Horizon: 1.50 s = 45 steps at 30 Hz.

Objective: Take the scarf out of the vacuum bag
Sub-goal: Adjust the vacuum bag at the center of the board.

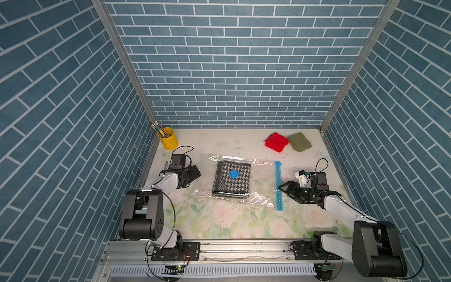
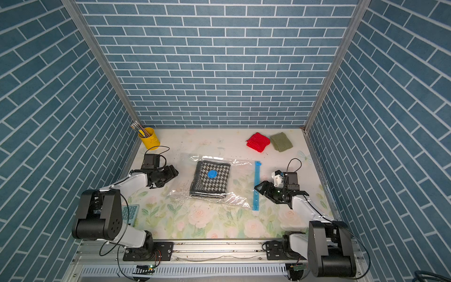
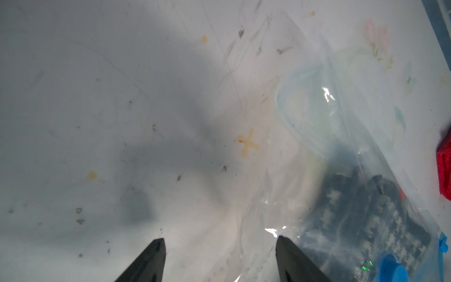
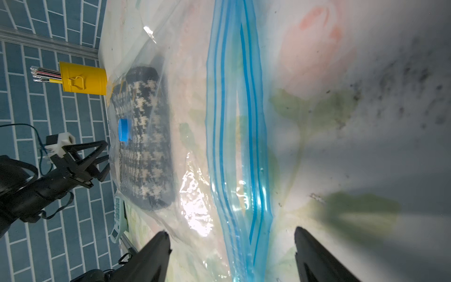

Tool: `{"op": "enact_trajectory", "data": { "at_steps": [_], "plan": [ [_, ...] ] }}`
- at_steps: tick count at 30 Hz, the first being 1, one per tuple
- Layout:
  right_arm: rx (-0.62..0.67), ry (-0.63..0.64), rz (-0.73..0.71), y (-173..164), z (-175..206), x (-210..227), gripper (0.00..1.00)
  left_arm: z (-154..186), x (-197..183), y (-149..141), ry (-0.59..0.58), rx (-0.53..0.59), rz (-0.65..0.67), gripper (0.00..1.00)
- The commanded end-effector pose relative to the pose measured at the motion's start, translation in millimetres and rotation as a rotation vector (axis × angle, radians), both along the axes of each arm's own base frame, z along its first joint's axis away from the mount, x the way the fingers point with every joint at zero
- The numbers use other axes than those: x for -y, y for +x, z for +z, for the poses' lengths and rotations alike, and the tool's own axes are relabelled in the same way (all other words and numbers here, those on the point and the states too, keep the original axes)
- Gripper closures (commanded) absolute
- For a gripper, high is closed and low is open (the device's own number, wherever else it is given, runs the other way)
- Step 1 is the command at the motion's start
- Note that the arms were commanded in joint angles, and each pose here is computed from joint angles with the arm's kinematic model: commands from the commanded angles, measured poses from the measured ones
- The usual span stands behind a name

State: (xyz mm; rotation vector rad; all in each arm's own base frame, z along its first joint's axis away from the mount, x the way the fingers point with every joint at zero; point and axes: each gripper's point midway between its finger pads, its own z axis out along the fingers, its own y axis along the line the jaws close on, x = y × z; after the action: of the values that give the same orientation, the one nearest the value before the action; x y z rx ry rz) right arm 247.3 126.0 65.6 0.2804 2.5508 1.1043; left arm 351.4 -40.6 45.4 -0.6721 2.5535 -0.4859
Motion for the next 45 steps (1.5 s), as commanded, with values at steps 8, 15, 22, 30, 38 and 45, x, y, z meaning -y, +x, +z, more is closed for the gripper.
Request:
{"op": "enact_trajectory", "data": {
  "at_steps": [8, 15, 22, 30, 38, 45],
  "plan": [
    [-0.017, 0.08, 0.008, -14, 4, -4, 0.17, -21, 16, 1, -0.099, -0.014, -0.037, 0.36],
    [-0.036, 0.117, -0.009, -13, -12, -5, 0.17, -18, 22, 2, -0.127, -0.001, -0.054, 0.8],
    [-0.055, 0.117, -0.039, -9, -29, -3, 0.26, -14, 21, 2, -0.119, 0.008, -0.055, 0.99],
    [-0.035, 0.183, -0.058, 0, -34, -8, 0.49, -14, 19, 2, -0.11, 0.004, -0.052, 1.0],
    [-0.018, 0.261, -0.059, 10, -29, -14, 0.57, -13, 19, 2, -0.103, 0.005, -0.053, 1.0],
    [0.006, 0.329, -0.076, 18, -24, -18, 0.68, -14, 21, 2, -0.102, 0.005, -0.058, 1.0]
  ]
}}
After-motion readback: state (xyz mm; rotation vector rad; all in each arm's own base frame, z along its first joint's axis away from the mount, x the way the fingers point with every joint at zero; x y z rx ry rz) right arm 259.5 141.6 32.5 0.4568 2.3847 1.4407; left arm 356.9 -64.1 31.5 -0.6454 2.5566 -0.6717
